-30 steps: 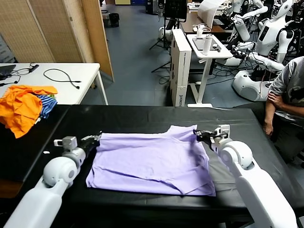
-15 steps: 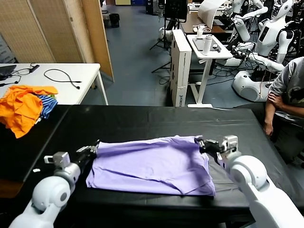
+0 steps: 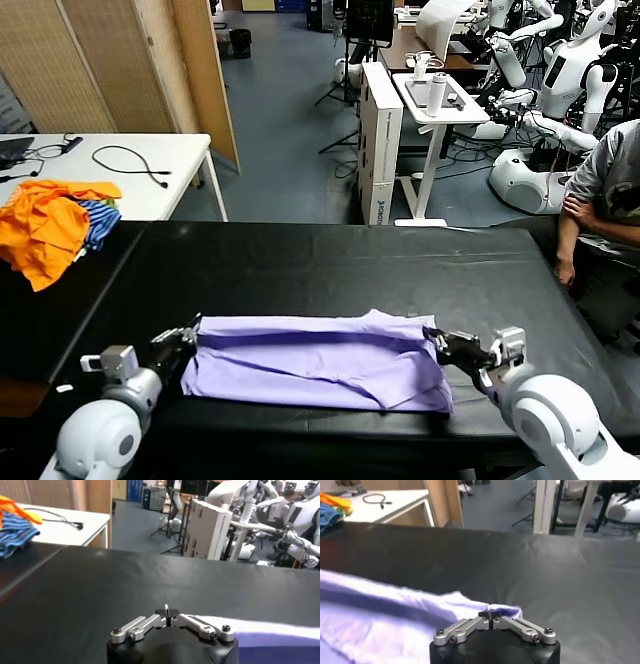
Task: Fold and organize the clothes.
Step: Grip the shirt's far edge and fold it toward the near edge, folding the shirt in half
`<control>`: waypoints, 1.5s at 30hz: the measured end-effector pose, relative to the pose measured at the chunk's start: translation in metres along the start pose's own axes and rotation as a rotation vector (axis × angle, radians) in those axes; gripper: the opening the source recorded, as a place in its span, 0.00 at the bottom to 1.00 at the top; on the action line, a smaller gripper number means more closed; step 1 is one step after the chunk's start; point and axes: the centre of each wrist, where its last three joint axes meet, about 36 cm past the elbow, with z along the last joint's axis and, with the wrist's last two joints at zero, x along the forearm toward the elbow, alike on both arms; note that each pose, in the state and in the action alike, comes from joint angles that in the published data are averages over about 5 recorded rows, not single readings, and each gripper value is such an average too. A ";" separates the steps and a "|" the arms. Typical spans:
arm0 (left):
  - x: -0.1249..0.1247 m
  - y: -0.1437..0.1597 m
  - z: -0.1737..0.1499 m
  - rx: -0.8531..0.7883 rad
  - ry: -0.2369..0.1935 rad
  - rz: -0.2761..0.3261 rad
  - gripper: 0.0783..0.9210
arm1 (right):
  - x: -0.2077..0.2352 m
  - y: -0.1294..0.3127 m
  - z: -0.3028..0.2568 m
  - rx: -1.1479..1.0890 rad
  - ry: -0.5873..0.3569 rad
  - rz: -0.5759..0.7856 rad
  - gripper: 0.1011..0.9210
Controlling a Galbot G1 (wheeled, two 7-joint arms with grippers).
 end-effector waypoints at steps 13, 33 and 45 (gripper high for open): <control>0.018 -0.006 0.020 0.024 0.065 -0.036 0.14 | 0.003 0.008 0.017 -0.005 0.050 -0.014 0.15; 0.011 -0.009 0.010 0.011 -0.004 -0.109 0.98 | -0.016 -0.003 -0.003 -0.052 -0.050 0.056 0.98; -0.026 -0.008 0.022 0.043 0.004 -0.102 0.98 | -0.063 -0.013 0.004 -0.149 -0.086 0.102 0.96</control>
